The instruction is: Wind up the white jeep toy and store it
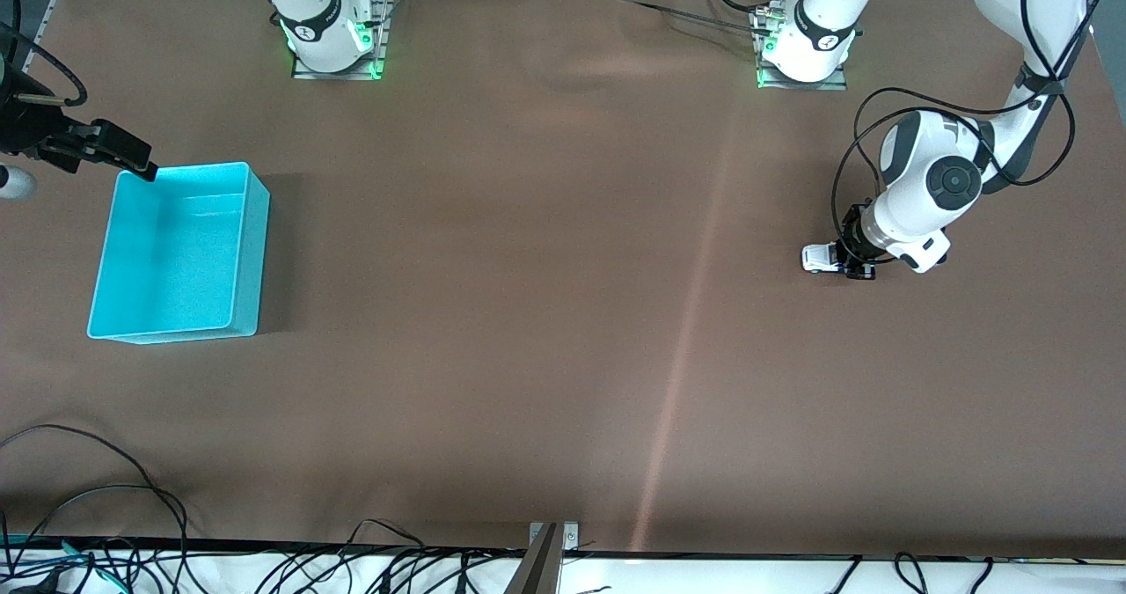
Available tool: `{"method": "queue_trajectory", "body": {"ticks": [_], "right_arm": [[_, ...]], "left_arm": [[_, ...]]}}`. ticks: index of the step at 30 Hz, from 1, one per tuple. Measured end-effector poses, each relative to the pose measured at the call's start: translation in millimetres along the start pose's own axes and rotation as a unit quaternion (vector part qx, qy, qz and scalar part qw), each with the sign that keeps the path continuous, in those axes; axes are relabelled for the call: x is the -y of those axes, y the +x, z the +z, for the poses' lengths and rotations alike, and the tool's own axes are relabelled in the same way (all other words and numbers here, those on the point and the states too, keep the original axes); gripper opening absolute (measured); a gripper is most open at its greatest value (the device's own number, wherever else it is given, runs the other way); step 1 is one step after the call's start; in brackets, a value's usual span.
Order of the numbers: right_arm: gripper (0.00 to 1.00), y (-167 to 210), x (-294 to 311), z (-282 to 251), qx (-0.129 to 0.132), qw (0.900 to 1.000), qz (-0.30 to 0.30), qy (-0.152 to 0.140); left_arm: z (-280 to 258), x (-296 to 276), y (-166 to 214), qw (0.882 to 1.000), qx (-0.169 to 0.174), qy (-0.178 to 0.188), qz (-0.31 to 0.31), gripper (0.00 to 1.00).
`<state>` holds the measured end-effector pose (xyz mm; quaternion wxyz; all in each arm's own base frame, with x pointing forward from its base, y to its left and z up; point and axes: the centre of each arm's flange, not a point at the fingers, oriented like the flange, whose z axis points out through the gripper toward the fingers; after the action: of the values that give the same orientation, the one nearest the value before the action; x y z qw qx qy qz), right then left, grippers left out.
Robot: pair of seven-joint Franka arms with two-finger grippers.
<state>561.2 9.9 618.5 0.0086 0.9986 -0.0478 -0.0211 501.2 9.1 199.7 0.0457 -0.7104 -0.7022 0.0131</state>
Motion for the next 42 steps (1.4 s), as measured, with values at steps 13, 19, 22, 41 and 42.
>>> {"method": "queue_trajectory", "body": {"ticks": [13,19,22,41,42], "right_arm": [[1.0,0,0,0,0.0,1.0,0.0,0.0],[1.0,0,0,0,0.0,1.0,0.0,0.0],[1.0,0,0,0,0.0,1.0,0.0,0.0],[1.0,0,0,0,0.0,1.0,0.0,0.0],[1.0,0,0,0,0.0,1.0,0.0,0.0]], "left_arm": [[19,-5,37,1.0,0.007,-0.007,-0.024,0.95],[-8,-14,70,1.0,-0.01,-0.002,-0.013,1.0],[-23,-15,74,1.0,-0.02,0.005,0.002,1.0],[-200,-73,81,0.987,-0.013,0.001,0.16,1.0],[-208,-75,82,0.986,-0.011,-0.002,0.168,1.0]]}}
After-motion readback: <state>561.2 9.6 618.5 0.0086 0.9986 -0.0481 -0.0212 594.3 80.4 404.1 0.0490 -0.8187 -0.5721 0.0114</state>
